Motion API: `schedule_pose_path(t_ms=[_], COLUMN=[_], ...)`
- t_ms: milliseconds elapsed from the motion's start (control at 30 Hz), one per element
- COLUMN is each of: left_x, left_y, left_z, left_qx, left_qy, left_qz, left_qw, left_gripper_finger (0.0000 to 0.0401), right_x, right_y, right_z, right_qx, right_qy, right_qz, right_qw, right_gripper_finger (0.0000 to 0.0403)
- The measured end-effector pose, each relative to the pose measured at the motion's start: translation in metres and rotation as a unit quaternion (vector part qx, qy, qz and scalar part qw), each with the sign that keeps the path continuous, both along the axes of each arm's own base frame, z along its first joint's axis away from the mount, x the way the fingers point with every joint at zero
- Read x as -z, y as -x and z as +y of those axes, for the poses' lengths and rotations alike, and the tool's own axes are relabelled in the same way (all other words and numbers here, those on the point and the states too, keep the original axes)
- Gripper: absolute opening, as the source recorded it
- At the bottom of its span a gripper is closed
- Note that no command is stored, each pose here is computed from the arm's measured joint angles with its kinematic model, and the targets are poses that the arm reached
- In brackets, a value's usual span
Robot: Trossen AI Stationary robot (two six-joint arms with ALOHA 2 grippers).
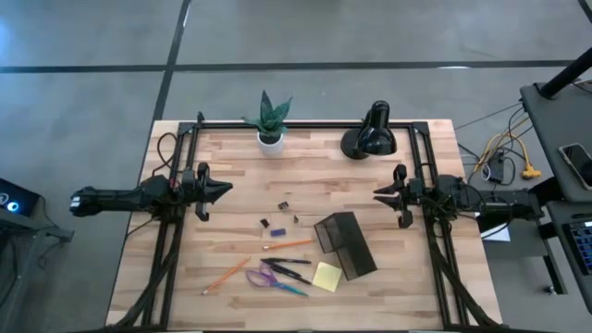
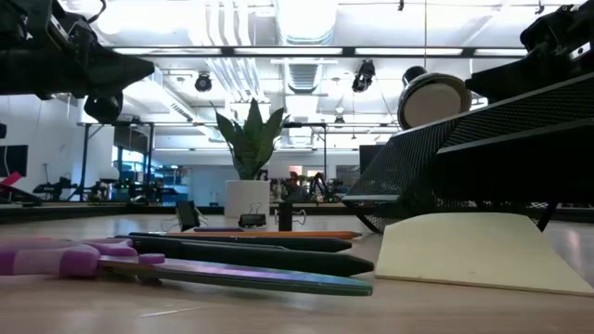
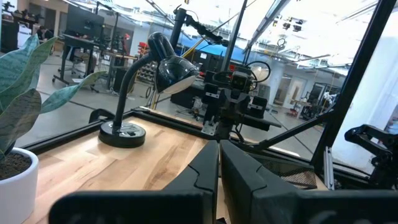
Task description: Pick and place office supplies into organizer
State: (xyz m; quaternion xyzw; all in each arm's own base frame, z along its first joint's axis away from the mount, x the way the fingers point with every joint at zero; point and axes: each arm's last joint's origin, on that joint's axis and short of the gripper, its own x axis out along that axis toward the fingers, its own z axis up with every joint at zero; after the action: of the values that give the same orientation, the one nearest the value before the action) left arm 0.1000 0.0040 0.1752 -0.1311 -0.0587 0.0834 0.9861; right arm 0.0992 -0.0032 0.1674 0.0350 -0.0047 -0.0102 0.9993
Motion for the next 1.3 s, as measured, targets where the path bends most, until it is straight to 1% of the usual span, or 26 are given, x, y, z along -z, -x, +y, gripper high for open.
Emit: schedule_pose_path(t_ms=[300,367,467,500,567,633,700,767,833,900,933,1000,1100,1167,1267,1300], left_x=[0.000,0.000,0.000,0.000,0.000,0.000,0.000,0.000,0.000,0.000,0.000,0.000,0.000,0.000,0.000,0.000], left_y=[0.000,0.000,0.000,0.000,0.000,0.000,0.000,0.000,0.000,0.000,0.000,0.000,0.000,0.000,0.000,0.000], left_z=[0.000,0.000,0.000,0.000,0.000,0.000,0.000,0.000,0.000,0.000,0.000,0.000,0.000,0.000,0.000,0.000], left_qx=[0.000,0.000,0.000,0.000,0.000,0.000,0.000,0.000,0.000,0.000,0.000,0.000,0.000,0.000,0.000,0.000], left_qy=[0.000,0.000,0.000,0.000,0.000,0.000,0.000,0.000,0.000,0.000,0.000,0.000,0.000,0.000,0.000,0.000], left_qz=[0.000,0.000,0.000,0.000,0.000,0.000,0.000,0.000,0.000,0.000,0.000,0.000,0.000,0.000,0.000,0.000], left_qw=[1.000,1.000,1.000,1.000,1.000,1.000,1.000,1.000,1.000,1.000,1.000,1.000,1.000,1.000,1.000,1.000], left_gripper_finger=[0.0000,0.0000,0.0000,0.0000,0.0000,0.0000,0.0000,0.0000,0.0000,0.0000,0.0000,0.0000,0.0000,0.0000,0.0000,0.0000], right_x=[0.000,-0.003,-0.014,-0.016,-0.018,-0.021,-0.023,-0.023,-0.021,-0.018,-0.018,-0.026,-0.041,-0.046,-0.058,-0.061], right_y=[0.000,0.000,0.001,0.001,0.000,-0.001,-0.003,-0.005,-0.008,-0.013,-0.015,-0.023,-0.039,-0.050,-0.065,-0.068], right_z=[0.000,0.000,0.000,0.000,0.003,0.006,0.010,0.015,0.020,0.026,0.028,0.035,0.046,0.056,0.078,0.086], right_qx=[0.000,0.004,0.001,-0.011,-0.054,-0.112,-0.179,-0.248,-0.296,-0.312,-0.314,-0.318,-0.335,-0.344,-0.378,-0.390], right_qy=[0.001,-0.003,-0.065,-0.073,-0.061,-0.039,-0.034,-0.051,-0.089,-0.138,-0.156,-0.176,-0.181,-0.179,-0.140,-0.125], right_qz=[0.000,-0.017,-0.076,-0.084,-0.087,-0.100,-0.100,-0.060,0.014,0.105,0.140,0.180,0.233,0.293,0.357,0.381], right_qw=[1.000,1.000,0.995,0.994,0.993,0.988,0.978,0.966,0.951,0.934,0.926,0.914,0.895,0.874,0.842,0.829], right_gripper_finger=[0.0068,0.0068,0.0068,0.0068,0.0068,0.0068,0.0068,0.0068,0.0068,0.0068,0.0068,0.0068,0.0068,0.0068,0.0068,0.0068])
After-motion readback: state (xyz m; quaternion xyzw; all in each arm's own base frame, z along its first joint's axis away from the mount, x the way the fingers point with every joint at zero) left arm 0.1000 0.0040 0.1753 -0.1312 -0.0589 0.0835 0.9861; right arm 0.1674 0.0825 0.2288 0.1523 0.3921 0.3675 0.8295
